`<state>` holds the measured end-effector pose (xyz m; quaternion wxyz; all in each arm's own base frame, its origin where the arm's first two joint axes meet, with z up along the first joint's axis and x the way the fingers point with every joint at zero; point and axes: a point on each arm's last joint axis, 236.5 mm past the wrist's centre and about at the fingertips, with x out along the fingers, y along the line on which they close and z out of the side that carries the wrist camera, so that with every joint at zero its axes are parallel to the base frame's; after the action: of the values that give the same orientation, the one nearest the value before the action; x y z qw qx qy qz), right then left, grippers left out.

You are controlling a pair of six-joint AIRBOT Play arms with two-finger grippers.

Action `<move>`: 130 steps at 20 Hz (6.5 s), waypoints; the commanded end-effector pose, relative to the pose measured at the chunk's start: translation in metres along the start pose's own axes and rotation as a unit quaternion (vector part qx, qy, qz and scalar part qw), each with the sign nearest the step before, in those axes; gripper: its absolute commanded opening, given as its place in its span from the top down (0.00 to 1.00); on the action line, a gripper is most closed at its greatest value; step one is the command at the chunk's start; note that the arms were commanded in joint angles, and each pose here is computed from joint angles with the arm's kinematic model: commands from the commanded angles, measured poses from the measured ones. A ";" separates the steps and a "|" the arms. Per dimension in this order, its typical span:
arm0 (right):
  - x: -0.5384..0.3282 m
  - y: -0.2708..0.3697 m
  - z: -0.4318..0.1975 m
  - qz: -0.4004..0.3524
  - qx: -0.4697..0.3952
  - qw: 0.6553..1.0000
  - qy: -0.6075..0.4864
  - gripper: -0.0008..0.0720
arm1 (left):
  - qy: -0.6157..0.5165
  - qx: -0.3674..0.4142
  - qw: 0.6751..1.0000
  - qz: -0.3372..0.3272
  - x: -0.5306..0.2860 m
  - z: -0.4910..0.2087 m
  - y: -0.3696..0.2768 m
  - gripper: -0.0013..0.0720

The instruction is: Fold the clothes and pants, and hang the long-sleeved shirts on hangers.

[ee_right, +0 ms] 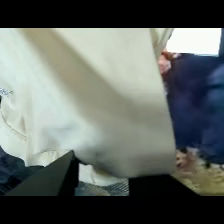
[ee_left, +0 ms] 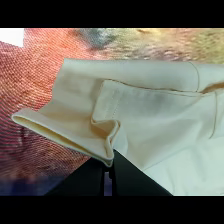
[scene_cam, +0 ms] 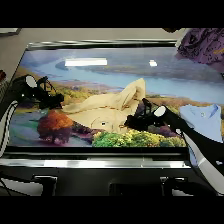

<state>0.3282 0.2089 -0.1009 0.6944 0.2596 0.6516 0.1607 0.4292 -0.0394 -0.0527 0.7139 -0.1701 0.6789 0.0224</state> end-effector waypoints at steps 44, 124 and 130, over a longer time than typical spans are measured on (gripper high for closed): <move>-0.109 0.146 0.266 0.046 -0.001 0.963 -0.267 0.94 | -0.189 -0.055 0.980 0.002 -0.113 0.116 0.042 0.96; -0.032 0.014 -0.101 0.111 0.059 0.988 0.093 0.31 | -0.046 -0.032 0.998 0.028 -0.049 0.079 0.033 0.95; 0.002 0.024 -0.114 0.066 0.064 0.994 0.066 0.20 | -0.046 -0.033 0.998 0.028 -0.048 0.079 0.033 0.95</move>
<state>0.2188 0.2356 -0.0803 0.6014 0.3314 0.6976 0.2047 0.4920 0.0232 -0.0107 0.7371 -0.1731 0.6492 0.0725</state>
